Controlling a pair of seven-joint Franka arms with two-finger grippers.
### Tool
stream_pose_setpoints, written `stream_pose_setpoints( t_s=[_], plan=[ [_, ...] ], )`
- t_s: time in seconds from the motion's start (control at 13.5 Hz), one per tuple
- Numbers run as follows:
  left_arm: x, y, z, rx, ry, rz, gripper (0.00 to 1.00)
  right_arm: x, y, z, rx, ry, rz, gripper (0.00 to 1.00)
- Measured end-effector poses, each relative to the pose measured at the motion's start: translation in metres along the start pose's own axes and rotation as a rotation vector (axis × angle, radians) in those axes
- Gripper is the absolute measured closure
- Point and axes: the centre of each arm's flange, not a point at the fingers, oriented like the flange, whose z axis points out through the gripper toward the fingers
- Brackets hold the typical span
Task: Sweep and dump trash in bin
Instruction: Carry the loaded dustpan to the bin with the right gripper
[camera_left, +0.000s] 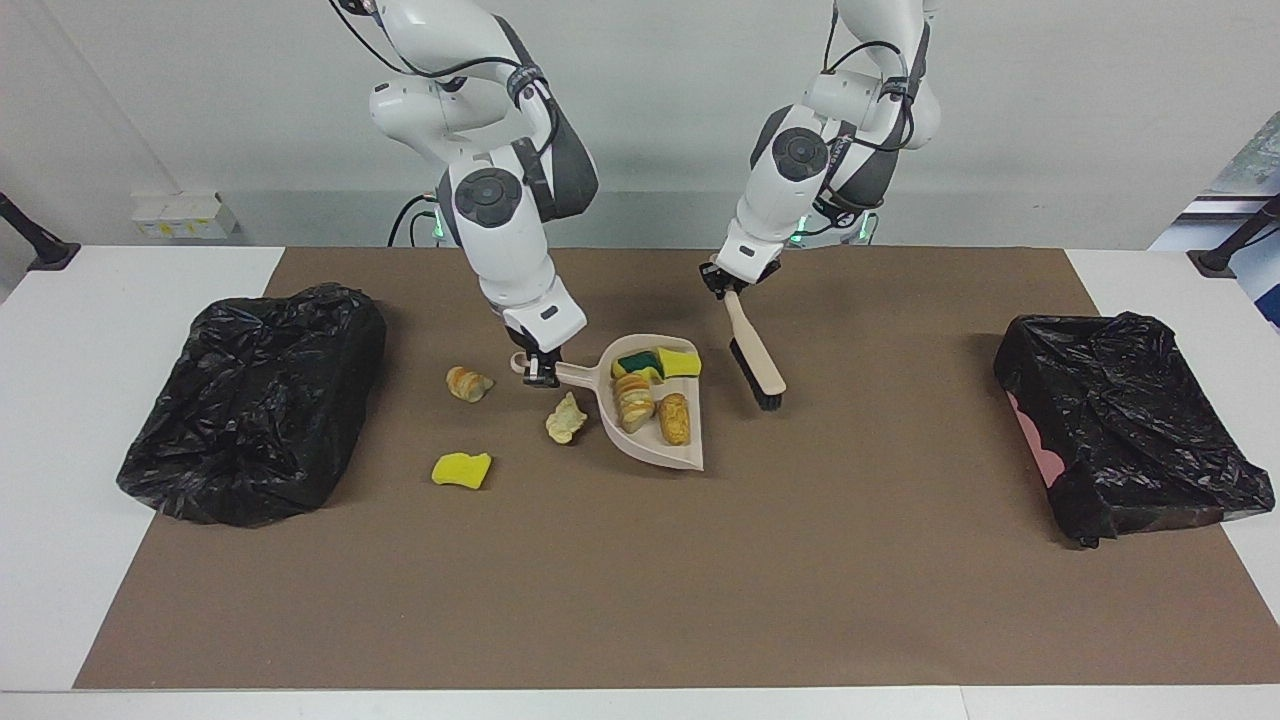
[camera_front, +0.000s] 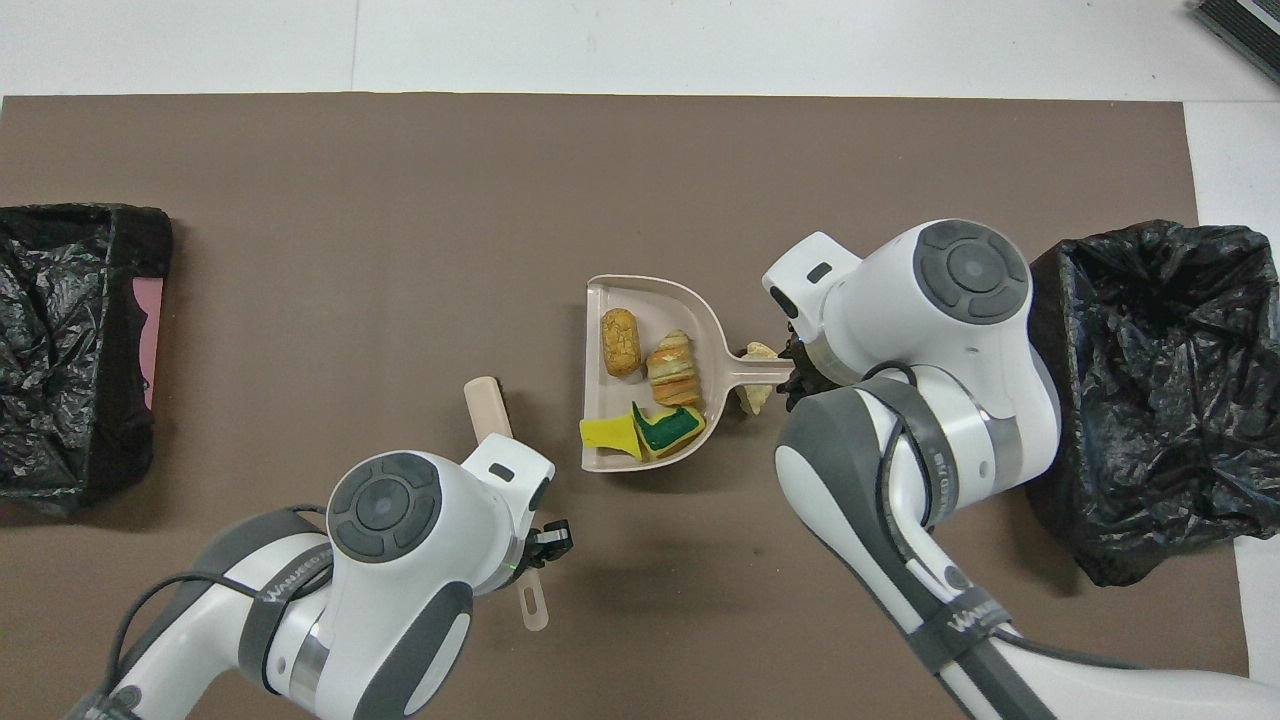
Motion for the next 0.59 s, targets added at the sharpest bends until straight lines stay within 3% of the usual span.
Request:
stream_pose_setpoints(
  t_s=[0.37,0.59],
  plan=[
    [-0.066,0.001,0.03,0.062,-0.013,0.114,0.73,-0.074,0.03,-0.036,0.016,0.005,0.026,0.67],
    [-0.083,0.003,0.045,0.079,-0.012,0.151,0.73,-0.121,0.042,-0.055,0.025,0.008,0.024,0.67]
  ],
)
